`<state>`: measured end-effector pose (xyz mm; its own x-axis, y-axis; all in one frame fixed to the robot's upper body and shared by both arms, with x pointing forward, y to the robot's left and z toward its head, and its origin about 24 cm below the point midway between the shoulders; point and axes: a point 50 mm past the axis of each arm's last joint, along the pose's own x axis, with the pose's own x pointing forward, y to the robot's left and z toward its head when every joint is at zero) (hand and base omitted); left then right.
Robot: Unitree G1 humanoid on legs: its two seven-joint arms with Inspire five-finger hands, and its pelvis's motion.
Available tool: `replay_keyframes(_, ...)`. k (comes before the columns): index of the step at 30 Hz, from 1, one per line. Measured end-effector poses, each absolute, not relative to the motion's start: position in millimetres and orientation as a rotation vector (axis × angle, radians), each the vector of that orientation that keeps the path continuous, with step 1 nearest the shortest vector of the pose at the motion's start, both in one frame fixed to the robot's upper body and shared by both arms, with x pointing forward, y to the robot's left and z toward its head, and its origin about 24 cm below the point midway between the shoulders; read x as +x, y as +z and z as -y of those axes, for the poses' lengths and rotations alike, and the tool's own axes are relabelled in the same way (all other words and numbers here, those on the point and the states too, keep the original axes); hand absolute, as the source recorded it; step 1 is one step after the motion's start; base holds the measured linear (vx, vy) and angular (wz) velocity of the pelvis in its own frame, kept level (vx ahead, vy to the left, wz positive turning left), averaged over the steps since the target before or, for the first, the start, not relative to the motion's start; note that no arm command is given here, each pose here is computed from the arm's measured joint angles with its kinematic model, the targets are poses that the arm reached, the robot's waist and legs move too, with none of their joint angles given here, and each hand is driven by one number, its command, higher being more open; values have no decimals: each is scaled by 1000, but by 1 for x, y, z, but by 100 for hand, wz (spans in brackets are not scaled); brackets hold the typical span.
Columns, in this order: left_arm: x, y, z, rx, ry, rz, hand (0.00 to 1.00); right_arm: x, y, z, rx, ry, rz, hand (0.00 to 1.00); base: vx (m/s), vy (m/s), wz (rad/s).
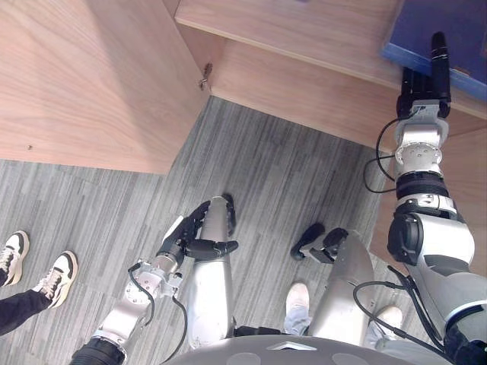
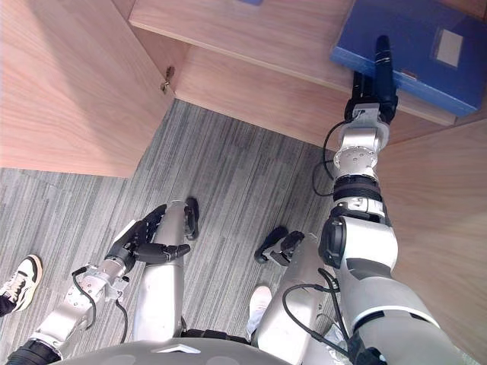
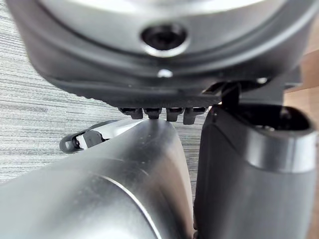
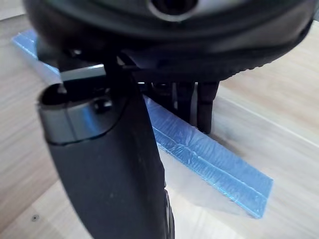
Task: Walk over to the cabinet, pick up the folder, carry it to the office cabinet, place the folder inside the office cabinet, then close the office cabinet door
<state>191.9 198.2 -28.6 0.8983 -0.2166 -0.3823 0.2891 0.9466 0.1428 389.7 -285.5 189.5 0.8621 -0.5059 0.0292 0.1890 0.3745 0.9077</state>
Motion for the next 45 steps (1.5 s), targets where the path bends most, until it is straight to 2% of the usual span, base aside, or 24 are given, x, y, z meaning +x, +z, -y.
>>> replay_keyframes(6,192,-27,-203,217,-268,-378,100,387,162,281,1016,-432,254,100,4,24,-10)
replay_keyframes(12,192,-26,-207,230,-269,-379,100,376,109,277,996,-486,103,100,33,13,-3)
replay_keyframes(17,192,-26,-207,231,-269,-378,100,342,10,236,1063,-557,-234,100,28,16,-5)
replay_keyframes(20,192,-26,-208,231,-265,-380,100,321,-22,221,1082,-584,-337,100,16,27,-9)
replay_keyframes(22,189,-28,-210,226,-252,-386,100,292,-57,210,1088,-632,-449,100,11,39,-6)
replay_keyframes(27,185,-28,-217,217,-222,-376,100,297,-48,214,1017,-573,-419,100,-7,49,-1)
replay_keyframes(31,184,-29,-216,206,-214,-366,100,315,-15,226,1001,-537,-241,100,6,34,-1)
replay_keyframes(32,184,-29,-216,200,-212,-366,100,319,-5,229,999,-523,-189,0,0,0,0)
replay_keyframes(36,185,-30,-216,187,-197,-365,100,312,4,229,946,-474,-111,0,37,13,5)
replay_keyframes(41,185,-30,-216,185,-176,-354,100,283,-25,213,935,-465,-175,0,40,9,1)
replay_keyframes(45,182,-31,-217,175,-161,-354,100,274,-33,210,896,-461,-211,0,17,4,1)
